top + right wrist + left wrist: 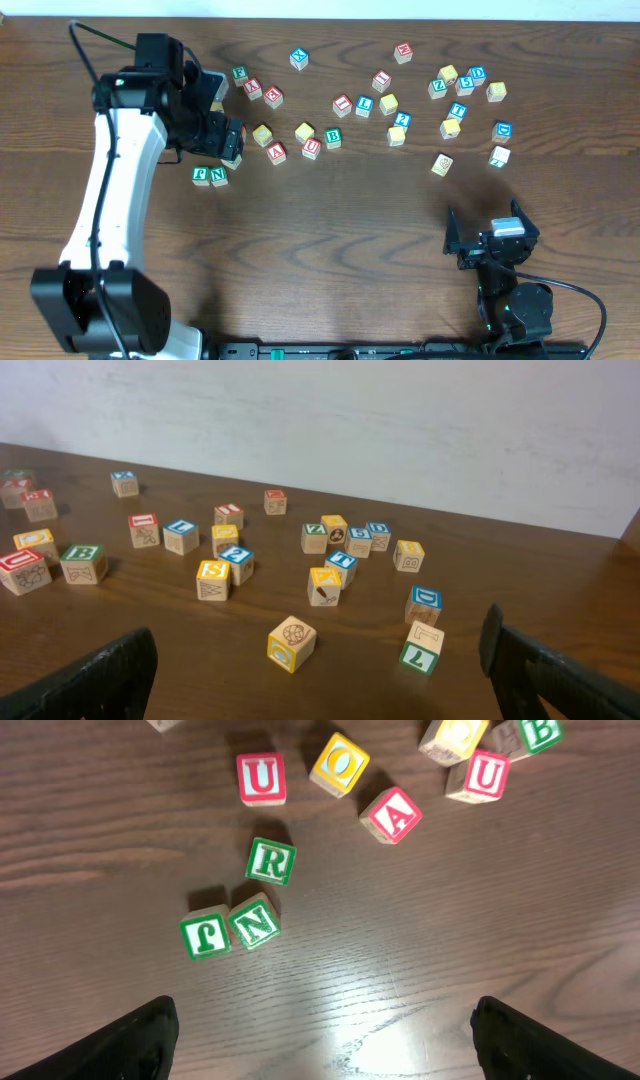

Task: Spell out ROBOT
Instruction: 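Move the left gripper over the green R block near the red U, then lower the left gripper and grasp the green R block, lift it, then carry the R block toward the open table and set it down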

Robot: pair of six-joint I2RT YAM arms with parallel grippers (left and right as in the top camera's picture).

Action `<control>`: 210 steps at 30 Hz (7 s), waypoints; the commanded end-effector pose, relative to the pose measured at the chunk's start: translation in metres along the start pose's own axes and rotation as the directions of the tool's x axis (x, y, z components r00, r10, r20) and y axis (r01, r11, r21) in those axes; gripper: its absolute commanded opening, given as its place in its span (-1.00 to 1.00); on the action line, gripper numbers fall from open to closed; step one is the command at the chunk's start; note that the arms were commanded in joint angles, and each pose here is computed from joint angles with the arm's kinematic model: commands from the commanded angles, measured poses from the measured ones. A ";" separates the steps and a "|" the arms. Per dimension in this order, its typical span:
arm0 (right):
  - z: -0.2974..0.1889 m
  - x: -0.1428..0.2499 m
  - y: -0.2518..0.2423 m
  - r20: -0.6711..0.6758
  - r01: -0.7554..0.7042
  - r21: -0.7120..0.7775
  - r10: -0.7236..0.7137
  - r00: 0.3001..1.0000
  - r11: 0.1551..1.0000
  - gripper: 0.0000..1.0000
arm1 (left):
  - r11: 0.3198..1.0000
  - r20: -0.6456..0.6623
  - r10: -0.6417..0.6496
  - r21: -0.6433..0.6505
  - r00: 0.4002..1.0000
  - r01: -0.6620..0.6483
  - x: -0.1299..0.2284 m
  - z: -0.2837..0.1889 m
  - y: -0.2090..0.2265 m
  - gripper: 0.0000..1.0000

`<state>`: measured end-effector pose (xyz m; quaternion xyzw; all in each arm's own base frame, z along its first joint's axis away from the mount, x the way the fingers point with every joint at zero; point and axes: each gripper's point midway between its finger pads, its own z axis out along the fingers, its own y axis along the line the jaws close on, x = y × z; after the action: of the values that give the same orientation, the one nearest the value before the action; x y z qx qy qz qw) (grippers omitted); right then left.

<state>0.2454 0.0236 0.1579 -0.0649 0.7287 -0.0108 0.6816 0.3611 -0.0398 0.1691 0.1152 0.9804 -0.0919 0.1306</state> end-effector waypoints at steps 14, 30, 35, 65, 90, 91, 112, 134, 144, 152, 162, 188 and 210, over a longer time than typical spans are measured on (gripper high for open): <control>0.000 0.000 -0.001 0.001 0.010 0.002 -0.010 1.000 1.000 0.99 | 0.976 -0.011 0.215 -0.030 0.977 -0.215 -0.004 0.001 0.006 0.95; 0.000 0.000 -0.001 0.001 0.010 0.002 -0.010 1.000 1.000 0.99 | 0.963 0.068 0.270 -0.036 0.960 -0.268 -0.031 0.029 0.013 0.95; 0.000 0.000 -0.001 0.001 0.010 0.002 -0.010 1.000 1.000 0.98 | 0.967 -0.002 0.253 -0.001 0.967 -0.253 -0.024 0.058 0.017 0.95; 0.000 0.000 -0.001 0.001 0.010 0.002 -0.010 1.000 1.000 0.98 | 0.972 -0.123 0.233 0.026 0.965 -0.232 -0.012 0.127 0.035 0.95; 0.000 0.000 -0.001 0.001 0.010 0.002 -0.010 1.000 1.000 0.98 | 0.962 -0.177 0.254 -0.055 0.951 -0.267 -0.003 0.135 0.053 0.96; 0.000 0.000 -0.001 0.001 0.010 0.002 -0.010 1.000 1.000 0.98 | 0.962 -0.180 0.254 -0.053 0.950 -0.267 -0.002 0.137 0.053 0.96; 0.000 0.000 -0.001 0.001 0.010 0.002 -0.010 1.000 1.000 0.99 | 0.967 -0.185 0.251 -0.001 0.950 -0.255 0.004 0.162 0.049 0.96; 0.000 0.000 -0.001 0.001 0.010 0.002 -0.010 1.000 1.000 0.98 | 0.968 -0.199 0.248 0.006 0.948 -0.252 0.008 0.172 0.050 1.00; 0.000 0.000 -0.001 0.001 0.010 0.002 -0.010 1.000 1.000 0.98 | 0.965 -0.191 0.251 -0.033 0.949 -0.262 0.003 0.173 0.057 0.72; 0.000 0.000 -0.001 0.001 0.010 0.002 -0.010 1.000 1.000 0.99 | 0.960 -0.195 0.253 -0.072 0.948 -0.271 0.001 0.173 0.064 0.44; 0.000 0.000 -0.001 0.001 0.010 0.002 -0.010 1.000 1.000 0.99 | 0.955 -0.209 0.251 -0.104 0.945 -0.277 0.002 0.172 0.070 -0.59; 0.000 0.000 -0.001 0.001 0.010 0.002 -0.010 1.000 1.000 0.99 | 0.970 0.006 0.213 -0.120 0.977 -0.211 -0.044 0.087 0.038 -0.85; 0.000 0.000 -0.001 0.001 0.010 0.002 -0.010 1.000 1.000 0.99 | 0.999 -0.128 -0.025 -0.047 0.991 0.019 0.040 0.065 -0.083 -0.85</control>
<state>0.2454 0.0236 0.1580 -0.0649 0.7286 -0.0108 0.6818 0.3343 -0.1066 0.1309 0.1048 0.9886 -0.0603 0.0900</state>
